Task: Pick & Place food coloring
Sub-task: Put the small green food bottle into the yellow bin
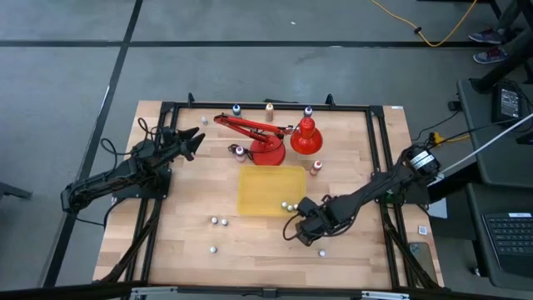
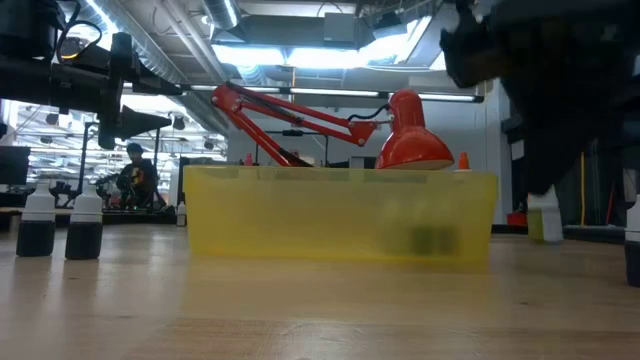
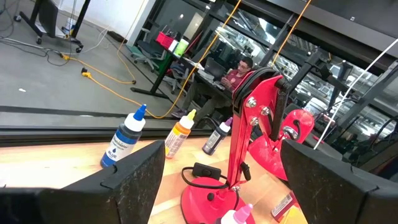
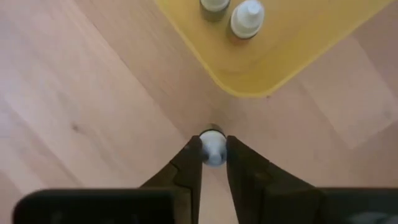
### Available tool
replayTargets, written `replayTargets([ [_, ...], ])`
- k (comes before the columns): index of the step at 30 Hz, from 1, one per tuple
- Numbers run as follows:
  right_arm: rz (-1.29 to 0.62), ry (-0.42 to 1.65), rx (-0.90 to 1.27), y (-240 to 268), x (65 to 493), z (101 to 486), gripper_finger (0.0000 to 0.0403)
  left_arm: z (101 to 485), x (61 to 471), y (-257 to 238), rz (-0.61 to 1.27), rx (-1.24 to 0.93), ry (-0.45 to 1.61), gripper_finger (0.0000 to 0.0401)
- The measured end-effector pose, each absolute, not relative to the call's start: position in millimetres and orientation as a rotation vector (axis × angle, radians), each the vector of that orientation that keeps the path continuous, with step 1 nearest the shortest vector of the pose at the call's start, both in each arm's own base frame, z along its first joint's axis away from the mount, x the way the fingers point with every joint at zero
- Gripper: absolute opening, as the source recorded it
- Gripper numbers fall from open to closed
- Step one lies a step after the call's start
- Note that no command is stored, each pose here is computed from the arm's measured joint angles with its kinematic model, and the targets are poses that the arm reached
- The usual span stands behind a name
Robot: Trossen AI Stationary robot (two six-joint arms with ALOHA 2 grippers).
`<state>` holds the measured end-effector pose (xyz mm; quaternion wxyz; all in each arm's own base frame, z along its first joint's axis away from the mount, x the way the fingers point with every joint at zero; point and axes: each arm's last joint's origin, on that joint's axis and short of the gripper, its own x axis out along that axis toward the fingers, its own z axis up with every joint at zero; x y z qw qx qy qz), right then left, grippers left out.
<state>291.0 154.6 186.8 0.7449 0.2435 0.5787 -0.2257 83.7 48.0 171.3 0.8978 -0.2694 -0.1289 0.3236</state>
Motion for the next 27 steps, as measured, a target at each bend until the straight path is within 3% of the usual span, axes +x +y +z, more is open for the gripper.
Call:
replayTargets([
  [7, -0.429, 1.291, 0.471, 157, 295, 226, 0.0052, 171, 84, 48, 0.670, -0.558, -0.267, 0.0312],
  [16, -0.321, 1.265, 0.385, 145, 314, 275, 0.0060, 171, 84, 48, 0.670, -0.558, -0.267, 0.0313],
  [27, -0.342, 1.245, 0.289, 105, 356, 270, 0.0059, 171, 84, 48, 0.670, -0.558, -0.267, 0.0313],
])
